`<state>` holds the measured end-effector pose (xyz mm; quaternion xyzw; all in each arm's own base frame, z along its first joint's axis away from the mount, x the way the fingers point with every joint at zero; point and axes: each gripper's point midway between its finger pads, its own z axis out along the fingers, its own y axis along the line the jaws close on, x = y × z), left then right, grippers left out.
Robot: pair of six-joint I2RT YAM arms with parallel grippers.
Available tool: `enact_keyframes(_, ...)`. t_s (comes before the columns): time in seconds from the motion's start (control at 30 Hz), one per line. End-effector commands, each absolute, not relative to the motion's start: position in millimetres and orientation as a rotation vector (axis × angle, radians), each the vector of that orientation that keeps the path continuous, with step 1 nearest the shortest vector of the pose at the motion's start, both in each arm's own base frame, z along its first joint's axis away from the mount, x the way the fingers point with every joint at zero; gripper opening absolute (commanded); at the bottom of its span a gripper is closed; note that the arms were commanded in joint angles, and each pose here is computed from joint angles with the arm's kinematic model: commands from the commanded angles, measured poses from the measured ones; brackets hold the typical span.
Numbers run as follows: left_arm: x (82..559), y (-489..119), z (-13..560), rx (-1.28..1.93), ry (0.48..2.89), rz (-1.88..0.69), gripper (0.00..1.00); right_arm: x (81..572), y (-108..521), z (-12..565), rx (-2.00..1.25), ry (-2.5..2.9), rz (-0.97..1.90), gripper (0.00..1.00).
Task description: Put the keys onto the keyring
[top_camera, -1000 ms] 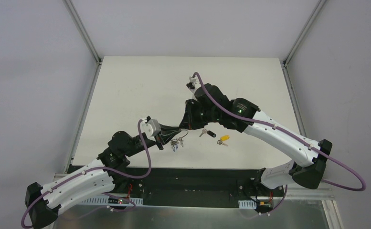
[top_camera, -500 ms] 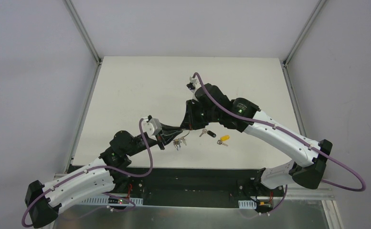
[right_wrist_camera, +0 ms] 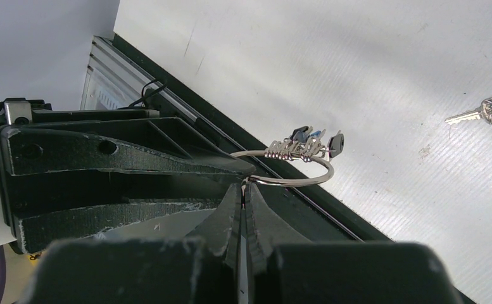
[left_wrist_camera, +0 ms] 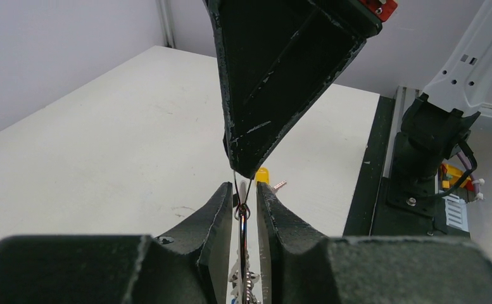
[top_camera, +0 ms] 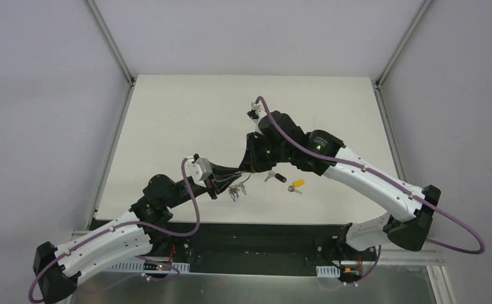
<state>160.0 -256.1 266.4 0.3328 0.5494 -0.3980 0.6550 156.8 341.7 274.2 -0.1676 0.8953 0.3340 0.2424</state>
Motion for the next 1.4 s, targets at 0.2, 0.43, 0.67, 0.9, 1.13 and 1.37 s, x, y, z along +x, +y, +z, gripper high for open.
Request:
enact_keyframes(0.2, 152.4, -258.2, 287.6, 0.763, 1.177, -0.935, 0.18, 158.2, 349.7, 301.7, -0.457, 2.366, 0.996, 0.00)
enact_keyframes(0.43, 152.9, -262.4, 285.9, 0.782, 1.186, -0.939, 0.00, 157.8, 350.8, 302.2, -0.458, 2.364, 1.003, 0.00)
enact_keyframes(0.67, 158.2, -261.8, 285.8, 0.751, 1.199, -0.930, 0.00, 157.5, 350.3, 302.2, -0.456, 2.363, 1.005, 0.00)
enact_keyframes(0.9, 162.4, -261.5, 281.6, 0.738, 1.226, -0.917, 0.00, 156.9, 349.5, 305.0, -0.456, 2.354, 1.011, 0.00)
enact_keyframes(1.13, 166.9, -258.2, 280.8, 0.711, 1.240, -0.897, 0.00, 157.4, 349.3, 304.6, -0.455, 2.355, 1.009, 0.00)
enact_keyframes(1.37, 169.0, -254.8, 280.7, 0.696, 1.243, -0.881, 0.00, 157.2, 349.4, 306.6, -0.457, 2.350, 1.013, 0.19)
